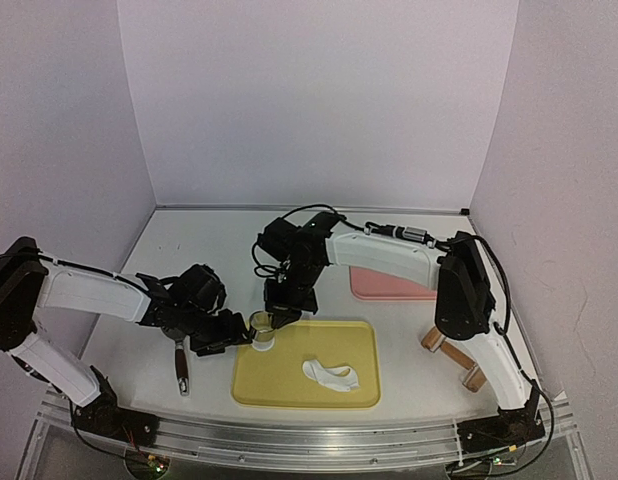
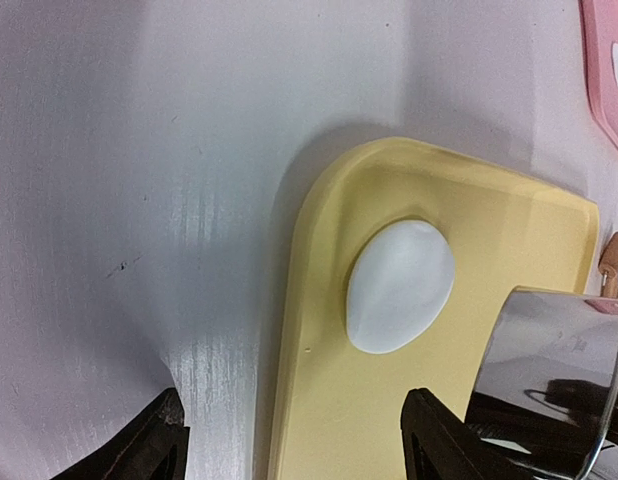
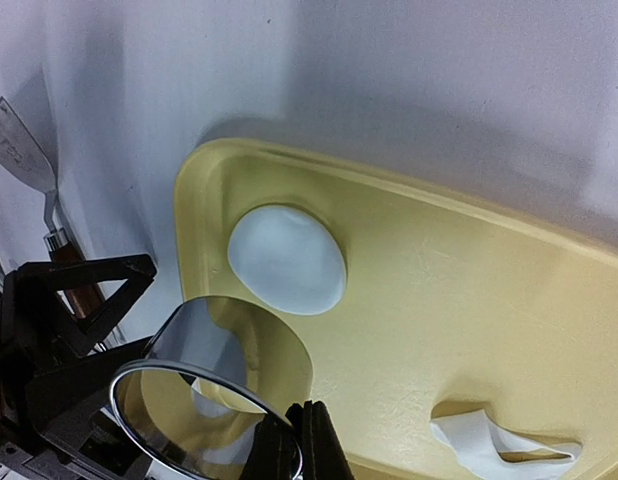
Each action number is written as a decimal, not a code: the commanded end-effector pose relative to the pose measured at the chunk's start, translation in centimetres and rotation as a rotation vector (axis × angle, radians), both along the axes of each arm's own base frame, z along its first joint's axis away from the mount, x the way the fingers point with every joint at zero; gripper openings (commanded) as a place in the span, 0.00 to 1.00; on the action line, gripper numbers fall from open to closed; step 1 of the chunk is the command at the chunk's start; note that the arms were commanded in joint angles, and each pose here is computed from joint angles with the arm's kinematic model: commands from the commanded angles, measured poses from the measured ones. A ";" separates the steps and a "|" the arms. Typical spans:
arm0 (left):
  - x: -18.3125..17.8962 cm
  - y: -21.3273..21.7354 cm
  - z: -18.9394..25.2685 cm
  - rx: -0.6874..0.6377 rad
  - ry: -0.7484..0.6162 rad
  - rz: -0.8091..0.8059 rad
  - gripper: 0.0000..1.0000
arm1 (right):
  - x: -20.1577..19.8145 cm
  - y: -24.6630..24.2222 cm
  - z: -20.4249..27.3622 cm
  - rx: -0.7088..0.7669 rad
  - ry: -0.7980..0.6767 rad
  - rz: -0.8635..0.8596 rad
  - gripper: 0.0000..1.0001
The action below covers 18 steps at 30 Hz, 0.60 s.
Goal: Roll out the dumpling wrappers from the dough
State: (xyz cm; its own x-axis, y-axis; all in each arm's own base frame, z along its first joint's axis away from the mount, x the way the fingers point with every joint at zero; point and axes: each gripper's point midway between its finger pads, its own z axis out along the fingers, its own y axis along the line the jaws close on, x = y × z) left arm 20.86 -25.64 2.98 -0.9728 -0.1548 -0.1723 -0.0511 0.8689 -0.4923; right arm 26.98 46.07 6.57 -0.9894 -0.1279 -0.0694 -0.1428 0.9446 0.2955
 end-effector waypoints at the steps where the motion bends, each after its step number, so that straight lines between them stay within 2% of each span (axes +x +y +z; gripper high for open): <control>1: 1.2 -1.2 2.1 -0.038 -0.055 -0.005 0.74 | 0.6 -0.3 5.3 0.062 -0.092 -0.002 0.00; 4: 1.2 -0.6 3.2 -0.050 -0.091 0.014 0.75 | 1.5 -1.3 6.6 0.035 -0.173 -0.003 0.00; 9: 1.4 1.3 5.4 -0.028 -0.150 0.069 0.77 | 3.5 -6.1 9.3 -0.083 -0.324 -0.023 0.00; 14: 2.0 3.7 6.1 0.021 -0.149 0.126 0.79 | 5.3 -16.4 9.6 -0.258 -0.352 -0.135 0.00; 18: 2.8 4.5 6.6 0.048 -0.149 0.137 0.80 | 5.8 -22.1 9.1 -0.329 -0.329 -0.186 0.00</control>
